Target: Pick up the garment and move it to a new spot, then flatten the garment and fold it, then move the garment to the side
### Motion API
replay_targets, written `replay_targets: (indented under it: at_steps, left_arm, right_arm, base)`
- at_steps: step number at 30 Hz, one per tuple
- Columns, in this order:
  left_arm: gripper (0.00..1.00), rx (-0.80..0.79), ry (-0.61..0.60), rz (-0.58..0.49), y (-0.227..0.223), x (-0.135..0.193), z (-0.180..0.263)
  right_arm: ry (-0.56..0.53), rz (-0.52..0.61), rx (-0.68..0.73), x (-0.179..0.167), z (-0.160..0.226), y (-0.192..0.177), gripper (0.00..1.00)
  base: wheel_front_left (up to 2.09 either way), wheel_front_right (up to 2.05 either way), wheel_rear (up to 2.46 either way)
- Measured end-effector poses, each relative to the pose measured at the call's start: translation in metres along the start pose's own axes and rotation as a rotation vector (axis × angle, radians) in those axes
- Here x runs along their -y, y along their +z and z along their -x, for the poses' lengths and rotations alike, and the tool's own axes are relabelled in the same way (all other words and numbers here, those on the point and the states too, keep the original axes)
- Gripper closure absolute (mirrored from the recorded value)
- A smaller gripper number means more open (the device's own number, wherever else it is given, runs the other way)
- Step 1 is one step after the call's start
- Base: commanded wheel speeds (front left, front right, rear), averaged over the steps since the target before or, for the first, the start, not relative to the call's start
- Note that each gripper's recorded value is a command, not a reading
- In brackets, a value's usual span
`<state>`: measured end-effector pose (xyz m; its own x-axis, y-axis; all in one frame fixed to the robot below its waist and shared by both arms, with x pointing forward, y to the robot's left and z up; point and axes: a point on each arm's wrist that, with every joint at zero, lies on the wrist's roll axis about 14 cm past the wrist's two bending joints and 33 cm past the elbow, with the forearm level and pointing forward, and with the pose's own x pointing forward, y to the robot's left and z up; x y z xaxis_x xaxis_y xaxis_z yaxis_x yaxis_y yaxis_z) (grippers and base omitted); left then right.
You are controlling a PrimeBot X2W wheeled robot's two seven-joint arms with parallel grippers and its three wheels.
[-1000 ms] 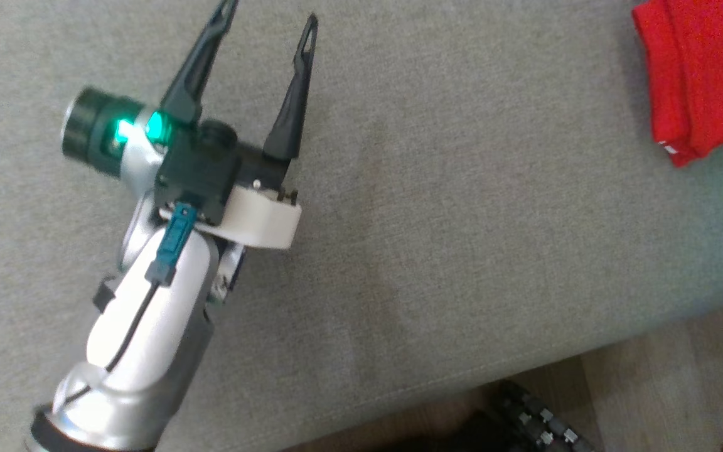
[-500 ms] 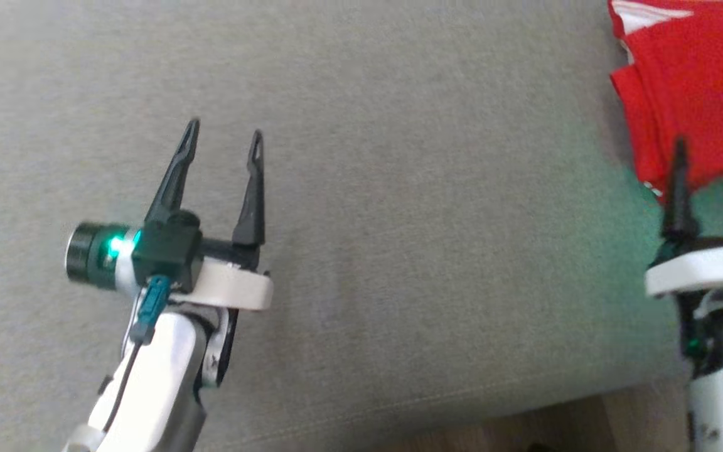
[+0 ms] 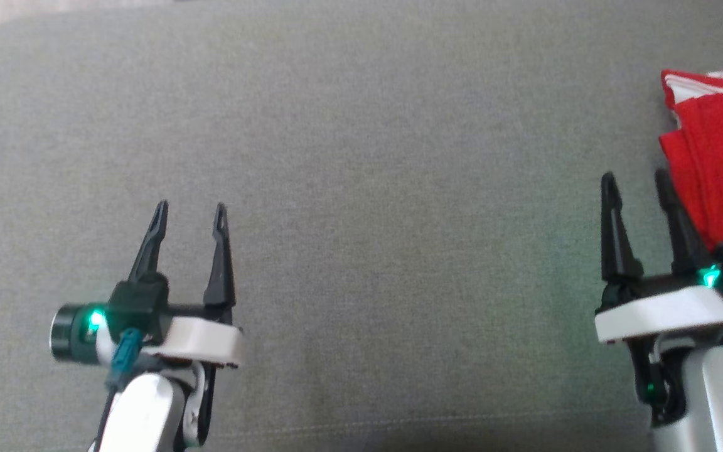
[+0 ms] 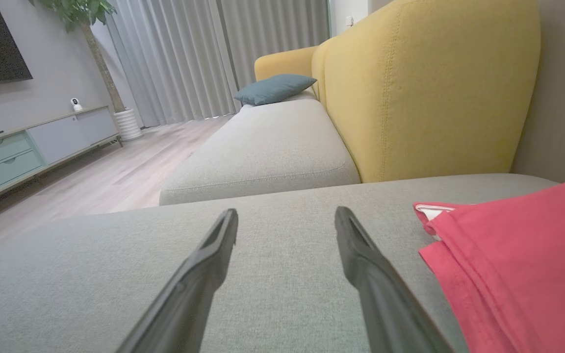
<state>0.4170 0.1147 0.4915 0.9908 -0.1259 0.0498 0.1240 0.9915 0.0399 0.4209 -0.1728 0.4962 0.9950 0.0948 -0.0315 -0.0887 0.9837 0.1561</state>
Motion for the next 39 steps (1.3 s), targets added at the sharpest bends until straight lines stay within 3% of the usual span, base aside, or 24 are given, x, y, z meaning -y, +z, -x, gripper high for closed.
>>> replay_targets:
  at_steps: [16,39]
  left_arm:
    - [0.0,-0.023,0.033,0.012,0.004,-0.012,0.045]
    - [0.0,-0.027,0.042,0.011,0.003,-0.014,0.047]
  right_arm:
    - [0.007,-0.005,-0.022,-0.013,0.049,0.002,0.0]
    - [0.022,0.006,-0.012,-0.018,0.05,0.008,0.0]
  base:
    - [0.0,0.0,0.0]
    - [0.0,0.0,0.0]
